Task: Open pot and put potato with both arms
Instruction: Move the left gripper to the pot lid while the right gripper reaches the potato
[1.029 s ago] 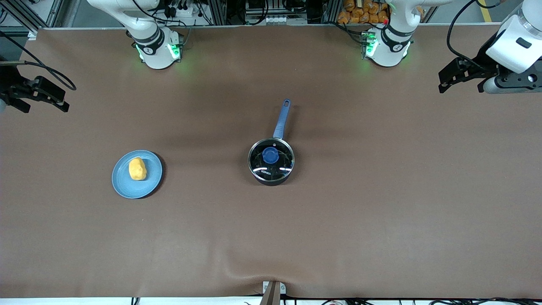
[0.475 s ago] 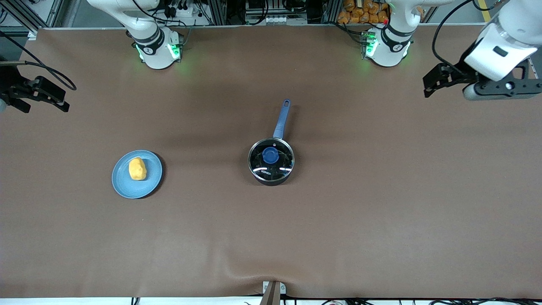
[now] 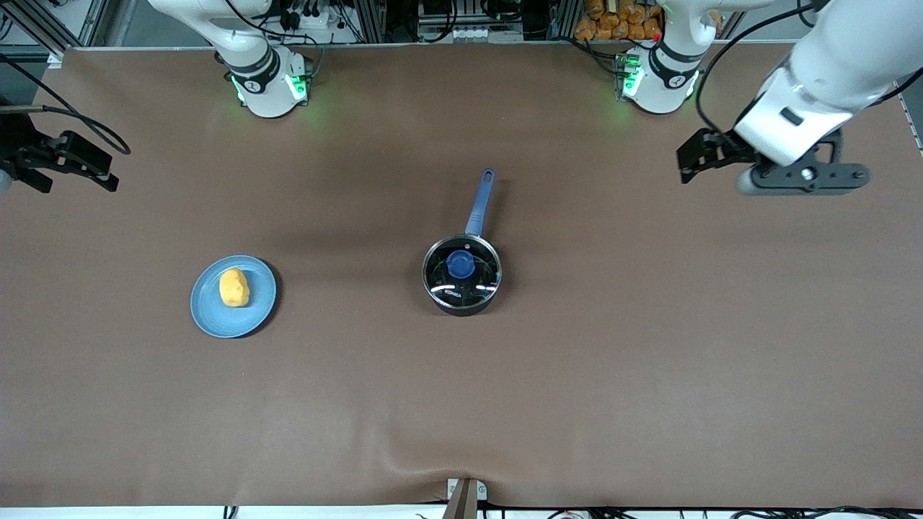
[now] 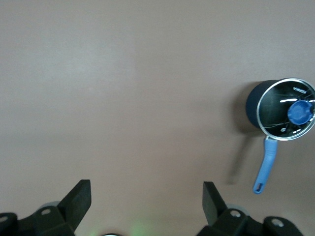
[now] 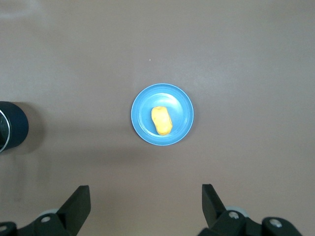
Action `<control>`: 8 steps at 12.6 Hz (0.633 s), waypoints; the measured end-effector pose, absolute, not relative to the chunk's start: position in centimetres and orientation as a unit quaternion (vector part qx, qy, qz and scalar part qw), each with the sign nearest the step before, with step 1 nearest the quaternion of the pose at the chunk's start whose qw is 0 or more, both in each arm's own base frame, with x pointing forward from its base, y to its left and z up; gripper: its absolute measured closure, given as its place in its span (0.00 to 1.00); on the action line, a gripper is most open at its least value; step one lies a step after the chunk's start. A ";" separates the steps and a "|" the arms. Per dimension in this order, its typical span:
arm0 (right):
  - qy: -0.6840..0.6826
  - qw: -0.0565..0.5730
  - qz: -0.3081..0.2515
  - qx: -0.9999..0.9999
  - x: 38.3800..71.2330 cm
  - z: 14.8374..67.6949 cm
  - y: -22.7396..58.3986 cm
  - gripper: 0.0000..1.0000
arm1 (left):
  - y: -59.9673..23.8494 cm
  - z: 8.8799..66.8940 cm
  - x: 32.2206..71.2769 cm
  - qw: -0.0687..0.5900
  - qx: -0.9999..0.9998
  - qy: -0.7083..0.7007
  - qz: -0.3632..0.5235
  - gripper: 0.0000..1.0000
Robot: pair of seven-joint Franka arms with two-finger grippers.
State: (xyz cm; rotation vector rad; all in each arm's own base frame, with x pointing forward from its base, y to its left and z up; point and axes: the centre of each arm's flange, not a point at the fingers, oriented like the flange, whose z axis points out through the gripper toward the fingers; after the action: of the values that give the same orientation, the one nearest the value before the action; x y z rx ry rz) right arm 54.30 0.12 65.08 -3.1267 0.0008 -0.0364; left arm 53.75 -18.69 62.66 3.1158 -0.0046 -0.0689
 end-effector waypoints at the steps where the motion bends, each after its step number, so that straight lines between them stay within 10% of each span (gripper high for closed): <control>1: 0.001 0.007 -0.009 -1.000 54.4 64.8 0.0 0.00 | -20.2 62.2 54.0 0.014 1.000 0.001 -0.025 0.00; 8: -0.008 0.007 0.036 -0.999 54.1 62.6 0.9 0.00 | -32.9 57.0 54.6 0.040 0.998 0.044 -0.023 0.00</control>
State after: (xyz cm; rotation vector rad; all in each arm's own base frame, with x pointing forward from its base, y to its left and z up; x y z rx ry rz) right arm 54.14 0.92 62.59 -3.1247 -0.0252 0.1138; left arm 54.56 -32.88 57.03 3.0577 0.1335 -0.0696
